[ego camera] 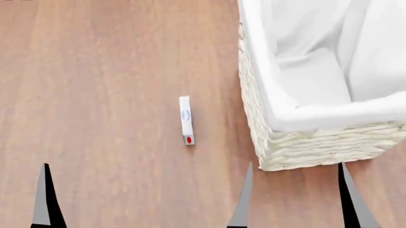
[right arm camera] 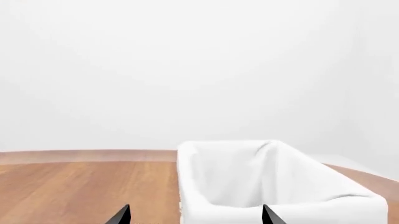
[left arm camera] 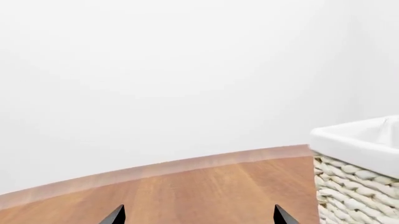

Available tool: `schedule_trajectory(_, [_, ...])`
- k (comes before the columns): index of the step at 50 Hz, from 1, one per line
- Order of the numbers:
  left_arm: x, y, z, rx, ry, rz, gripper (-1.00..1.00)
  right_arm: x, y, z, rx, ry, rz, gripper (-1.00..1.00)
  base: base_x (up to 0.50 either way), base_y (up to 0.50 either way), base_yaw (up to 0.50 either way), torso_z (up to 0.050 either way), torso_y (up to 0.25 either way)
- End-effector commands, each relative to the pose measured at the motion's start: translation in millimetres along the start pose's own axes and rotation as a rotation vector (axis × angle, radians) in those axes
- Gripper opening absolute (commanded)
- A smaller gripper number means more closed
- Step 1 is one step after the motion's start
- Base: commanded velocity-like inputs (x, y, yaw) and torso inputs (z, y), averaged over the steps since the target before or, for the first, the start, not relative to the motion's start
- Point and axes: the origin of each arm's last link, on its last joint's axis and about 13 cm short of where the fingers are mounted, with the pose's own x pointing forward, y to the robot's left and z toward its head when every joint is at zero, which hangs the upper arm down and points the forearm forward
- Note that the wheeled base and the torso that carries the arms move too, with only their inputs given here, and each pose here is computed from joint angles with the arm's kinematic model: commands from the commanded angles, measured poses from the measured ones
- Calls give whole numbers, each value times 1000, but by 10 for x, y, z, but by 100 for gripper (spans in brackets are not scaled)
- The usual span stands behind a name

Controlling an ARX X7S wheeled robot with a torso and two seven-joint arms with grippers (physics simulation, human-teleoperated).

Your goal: Pick up the alphabet soup and the cream cheese box, and put them in the basket.

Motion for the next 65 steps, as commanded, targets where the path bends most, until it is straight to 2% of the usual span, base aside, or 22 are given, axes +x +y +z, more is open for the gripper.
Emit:
schedule_trajectory(1, [4,-4,-11,1,2,-1,100,6,-2,-7,3,7,-5,100,0,0,-199,0,0])
schedule_trajectory(65, [25,-28,-79,-2,16,-6,100,39,-20,-60,1,24,-13,100,0,0,-235,0,0])
